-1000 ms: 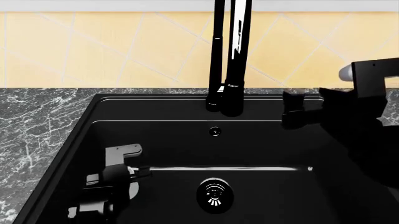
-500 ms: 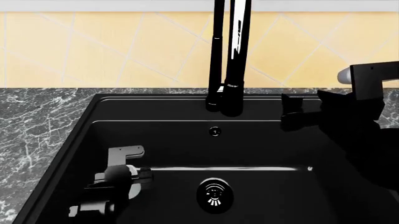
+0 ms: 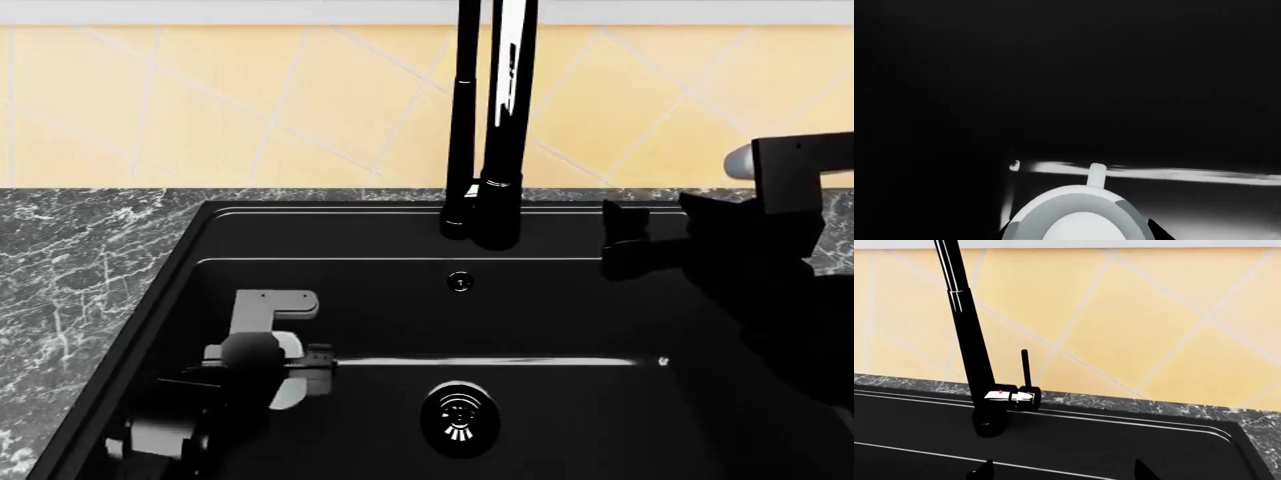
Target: Pick the cup and bowl from the sink and place them on the counter for drying.
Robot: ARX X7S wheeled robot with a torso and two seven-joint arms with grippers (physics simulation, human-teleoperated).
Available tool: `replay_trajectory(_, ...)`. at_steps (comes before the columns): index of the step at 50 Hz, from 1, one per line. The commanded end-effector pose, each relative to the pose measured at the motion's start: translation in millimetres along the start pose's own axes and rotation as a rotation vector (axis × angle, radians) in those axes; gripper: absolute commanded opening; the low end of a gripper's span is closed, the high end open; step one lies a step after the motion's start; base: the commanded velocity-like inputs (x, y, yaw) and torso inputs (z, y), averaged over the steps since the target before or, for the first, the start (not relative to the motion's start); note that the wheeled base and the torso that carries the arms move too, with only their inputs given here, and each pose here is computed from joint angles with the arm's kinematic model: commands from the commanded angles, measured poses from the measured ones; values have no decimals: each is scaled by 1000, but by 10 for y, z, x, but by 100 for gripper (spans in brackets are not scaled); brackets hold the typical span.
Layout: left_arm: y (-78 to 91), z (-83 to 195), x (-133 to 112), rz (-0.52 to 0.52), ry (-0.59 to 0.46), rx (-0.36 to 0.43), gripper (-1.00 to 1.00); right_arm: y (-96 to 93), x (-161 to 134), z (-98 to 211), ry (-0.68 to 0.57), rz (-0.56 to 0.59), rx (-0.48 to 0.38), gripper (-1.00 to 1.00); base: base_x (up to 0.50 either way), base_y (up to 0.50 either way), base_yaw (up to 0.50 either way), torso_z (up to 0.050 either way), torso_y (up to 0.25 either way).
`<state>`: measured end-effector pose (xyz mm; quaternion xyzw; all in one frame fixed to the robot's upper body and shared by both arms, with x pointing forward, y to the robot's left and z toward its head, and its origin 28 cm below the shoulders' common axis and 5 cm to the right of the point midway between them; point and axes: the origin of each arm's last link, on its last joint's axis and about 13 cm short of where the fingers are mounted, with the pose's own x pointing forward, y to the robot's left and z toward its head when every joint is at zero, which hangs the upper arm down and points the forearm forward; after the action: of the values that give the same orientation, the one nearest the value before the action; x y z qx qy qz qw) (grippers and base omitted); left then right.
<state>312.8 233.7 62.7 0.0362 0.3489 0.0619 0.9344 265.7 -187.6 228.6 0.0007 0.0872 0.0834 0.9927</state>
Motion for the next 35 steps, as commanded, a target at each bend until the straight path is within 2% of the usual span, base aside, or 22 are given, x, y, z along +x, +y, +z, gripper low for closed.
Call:
replay_trajectory(1, -9, 361, -523, -94, -30, 90, -100, -16, 18, -43, 3, 3, 18, 100, 0, 0, 0, 0, 0)
replay_trajectory(8, 47, 572, -761, -144, -54, 149, -100, -28, -25, -77, 8, 0, 25, 100, 0, 0, 0, 0, 0)
replay_trajectory(12, 214, 722, -977, -173, -71, 154, -100, -23, -45, -79, 13, -4, 27, 100, 0, 0, 0, 0, 0)
replay_trajectory(14, 278, 775, -1094, -177, -121, 213, -100, -15, -43, -50, 9, -1, 23, 100, 0, 0, 0, 0, 0)
replay_trajectory(23, 494, 900, -1376, -157, -109, 189, -100, 3, 15, -14, 7, 12, 14, 100, 0, 0, 0, 0, 0)
replay_trajectory(25, 558, 918, -1416, -124, -112, 186, -100, 6, 33, -27, 11, 16, 13, 100, 0, 0, 0, 0, 0)
replay_trajectory(26, 618, 941, -1459, -117, -111, 151, -100, 6, 39, -25, 10, 19, 16, 100, 0, 0, 0, 0, 0)
replay_trajectory(28, 694, 958, -1530, -92, -114, 156, -100, 5, 52, -20, 6, 22, 27, 100, 0, 0, 1, 0, 0)
replay_trajectory(35, 944, 1200, -1740, -2, -121, 89, -100, 21, 81, -56, 15, 40, 35, 100, 0, 0, 0, 0, 0)
